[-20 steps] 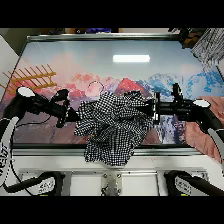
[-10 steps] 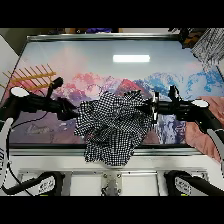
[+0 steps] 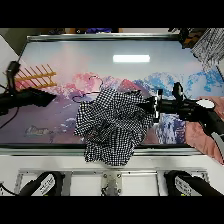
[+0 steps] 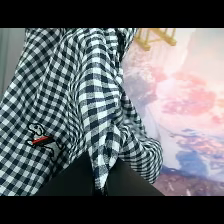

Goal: Fold the clothes and pants, and hang the long-sleeved shirts on hangers.

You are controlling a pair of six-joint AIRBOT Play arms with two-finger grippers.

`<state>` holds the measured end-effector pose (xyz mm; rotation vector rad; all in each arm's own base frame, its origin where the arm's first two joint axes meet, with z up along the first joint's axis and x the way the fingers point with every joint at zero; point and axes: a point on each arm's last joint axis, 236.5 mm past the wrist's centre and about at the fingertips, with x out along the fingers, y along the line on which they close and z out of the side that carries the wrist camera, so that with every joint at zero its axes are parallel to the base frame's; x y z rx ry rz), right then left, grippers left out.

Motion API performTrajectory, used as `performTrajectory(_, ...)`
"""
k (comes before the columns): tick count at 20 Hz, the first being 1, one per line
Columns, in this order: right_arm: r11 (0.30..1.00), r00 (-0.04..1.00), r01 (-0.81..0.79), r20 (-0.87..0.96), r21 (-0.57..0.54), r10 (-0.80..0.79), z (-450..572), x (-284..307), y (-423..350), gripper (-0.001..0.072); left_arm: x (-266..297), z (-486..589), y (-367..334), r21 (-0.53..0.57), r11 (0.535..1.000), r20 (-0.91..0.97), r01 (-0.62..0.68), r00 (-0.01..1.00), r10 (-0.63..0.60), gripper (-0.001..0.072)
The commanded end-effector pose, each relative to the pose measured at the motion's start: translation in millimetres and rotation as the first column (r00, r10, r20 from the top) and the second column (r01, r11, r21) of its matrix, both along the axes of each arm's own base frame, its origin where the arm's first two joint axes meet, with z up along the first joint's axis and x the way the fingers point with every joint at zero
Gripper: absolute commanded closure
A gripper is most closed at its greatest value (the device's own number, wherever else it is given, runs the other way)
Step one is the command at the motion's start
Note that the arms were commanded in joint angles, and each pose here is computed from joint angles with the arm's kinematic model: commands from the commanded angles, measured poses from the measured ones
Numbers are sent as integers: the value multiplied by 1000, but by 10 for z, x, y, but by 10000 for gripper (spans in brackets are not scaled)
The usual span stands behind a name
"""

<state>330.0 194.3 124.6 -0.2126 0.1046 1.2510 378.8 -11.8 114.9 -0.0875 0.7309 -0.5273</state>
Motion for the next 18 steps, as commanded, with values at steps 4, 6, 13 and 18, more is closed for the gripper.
performTrajectory(4, 991, 991, 129, 23, 31, -130, 510, -61, -209, 706, -332, 86, 13, -141, 964, -87, -224, 973, 213, 149)
performTrajectory(6, 987, 988, 154, 24, 40, -155, 599, -80, -244, 706, -525, -294, -355, -160, 974, -167, -163, 977, 136, 148)
performTrajectory(13, 983, 984, 178, 1, 51, -178, 645, -76, -258, 706, -808, -1189, -1790, -312, 950, -354, -22, 930, -95, 148)
performTrajectory(18, 983, 984, 178, -2, 52, -178, 644, -77, -257, 706, -954, -1316, -2315, -352, 932, -433, 89, 867, -247, 148)
